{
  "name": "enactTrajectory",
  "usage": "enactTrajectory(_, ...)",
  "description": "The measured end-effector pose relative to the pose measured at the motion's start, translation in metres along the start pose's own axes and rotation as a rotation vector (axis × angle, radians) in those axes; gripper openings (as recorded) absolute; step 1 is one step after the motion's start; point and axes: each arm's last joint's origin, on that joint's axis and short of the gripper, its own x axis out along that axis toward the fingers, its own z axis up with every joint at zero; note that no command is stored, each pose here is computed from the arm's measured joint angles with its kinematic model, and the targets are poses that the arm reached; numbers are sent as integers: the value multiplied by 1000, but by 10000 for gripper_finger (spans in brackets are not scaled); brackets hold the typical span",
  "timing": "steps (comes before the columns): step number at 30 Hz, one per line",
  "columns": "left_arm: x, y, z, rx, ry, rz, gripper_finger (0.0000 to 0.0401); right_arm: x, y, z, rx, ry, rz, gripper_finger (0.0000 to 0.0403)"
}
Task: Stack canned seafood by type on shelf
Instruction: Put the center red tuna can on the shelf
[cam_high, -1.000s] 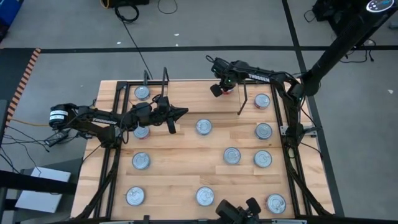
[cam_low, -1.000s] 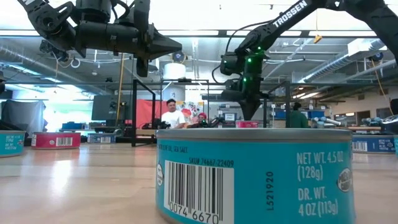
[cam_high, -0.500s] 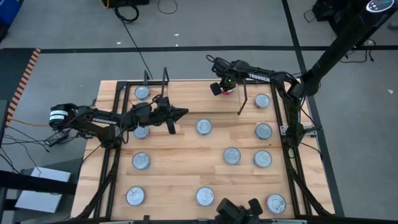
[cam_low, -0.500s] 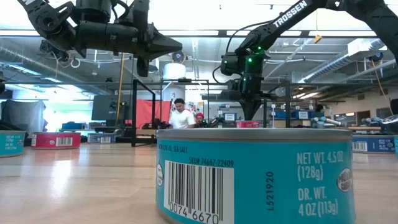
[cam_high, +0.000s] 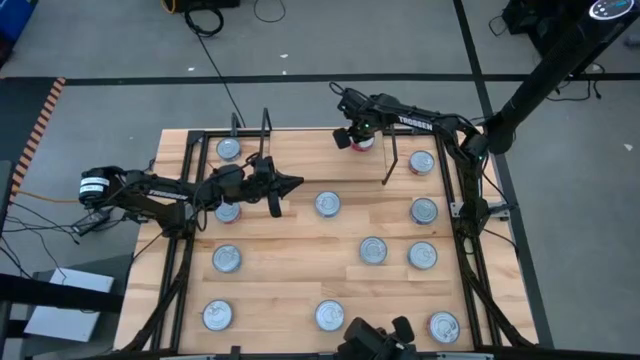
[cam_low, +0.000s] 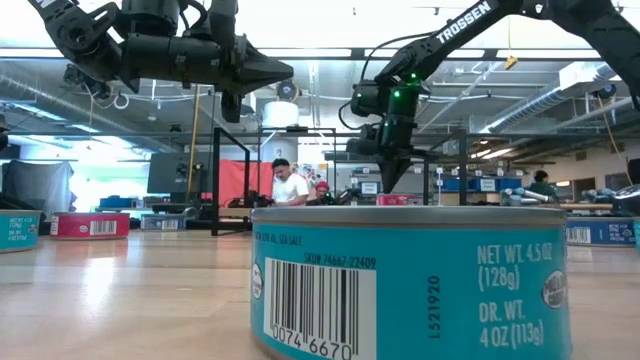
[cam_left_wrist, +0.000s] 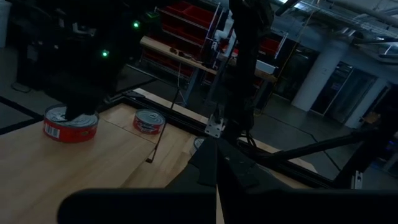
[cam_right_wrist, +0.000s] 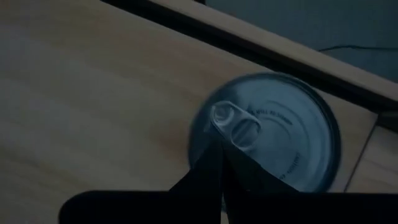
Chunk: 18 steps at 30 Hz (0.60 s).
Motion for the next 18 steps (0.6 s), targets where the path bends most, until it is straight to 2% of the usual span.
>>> enactTrajectory(7, 0, 0, 0, 0, 1, -2, 1, -2, 15, -3, -46, -32, 64, 7)
enactTrajectory(15, 0, 0, 0, 0, 1, -2, 1, -8, 41, -4, -378, -168, 114, 7)
enactTrajectory(18, 0, 0, 0, 0, 1, -2, 1, -5, 40, -3, -425, -194, 94, 7)
